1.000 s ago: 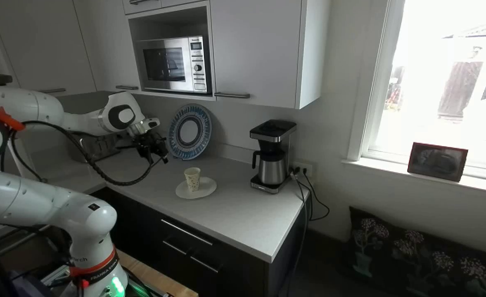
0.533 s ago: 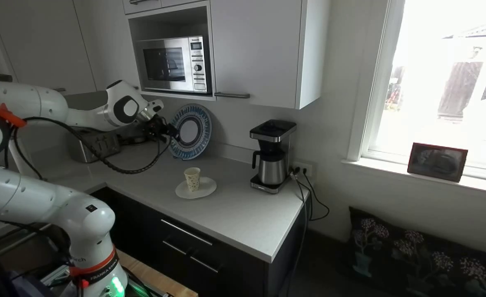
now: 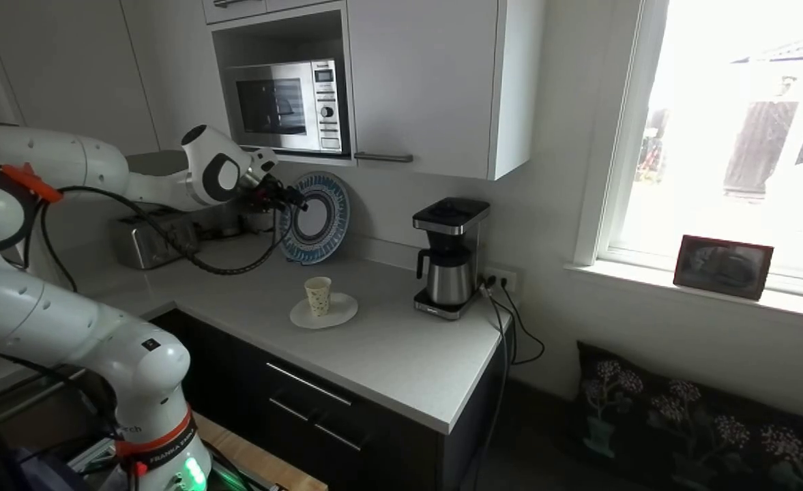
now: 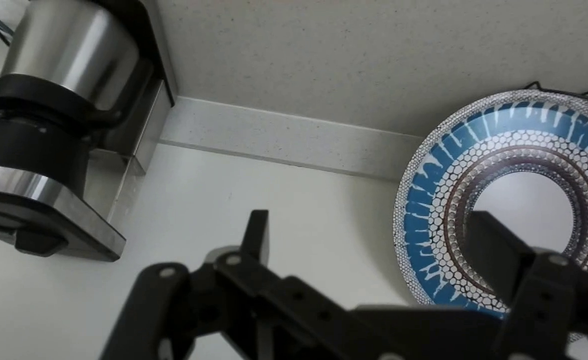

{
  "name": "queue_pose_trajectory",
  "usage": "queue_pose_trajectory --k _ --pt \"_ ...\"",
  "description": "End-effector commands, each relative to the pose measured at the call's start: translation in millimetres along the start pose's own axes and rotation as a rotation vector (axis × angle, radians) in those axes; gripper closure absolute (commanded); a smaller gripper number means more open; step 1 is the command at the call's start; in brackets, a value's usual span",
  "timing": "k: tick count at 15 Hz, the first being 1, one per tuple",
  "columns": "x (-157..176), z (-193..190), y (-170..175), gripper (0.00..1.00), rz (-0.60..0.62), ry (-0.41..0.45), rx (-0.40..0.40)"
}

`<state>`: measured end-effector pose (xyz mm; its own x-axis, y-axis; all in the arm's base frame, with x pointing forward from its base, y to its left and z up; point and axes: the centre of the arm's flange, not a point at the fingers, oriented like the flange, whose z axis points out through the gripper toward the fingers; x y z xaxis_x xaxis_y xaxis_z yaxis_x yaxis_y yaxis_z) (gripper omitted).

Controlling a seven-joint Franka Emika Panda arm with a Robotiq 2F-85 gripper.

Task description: Open the microwave fully

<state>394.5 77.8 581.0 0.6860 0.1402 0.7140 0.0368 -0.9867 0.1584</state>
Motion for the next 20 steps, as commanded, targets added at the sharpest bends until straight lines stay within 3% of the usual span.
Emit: queue_pose_trajectory --k 1,2,5,10,15,19,20 --pt "0.4 1.3 -0.4 0.00 0.001 -0.002 0.004" --pt "0.6 2.0 -1.1 0.00 0.001 -0.004 0.007" --pt "16.7 -26.3 7.0 0.00 0.010 0.096 0.062" --pt "40.7 -63.6 26.3 0.00 0.111 0.242 -0.003" --pt "63.3 -66.5 42.9 0.00 0.213 0.349 -0.030" --pt "74.2 -73.6 45.6 0.00 0.243 0.417 -0.034" --pt "66.7 -74.9 50.3 0.00 0.220 0.392 -0.036"
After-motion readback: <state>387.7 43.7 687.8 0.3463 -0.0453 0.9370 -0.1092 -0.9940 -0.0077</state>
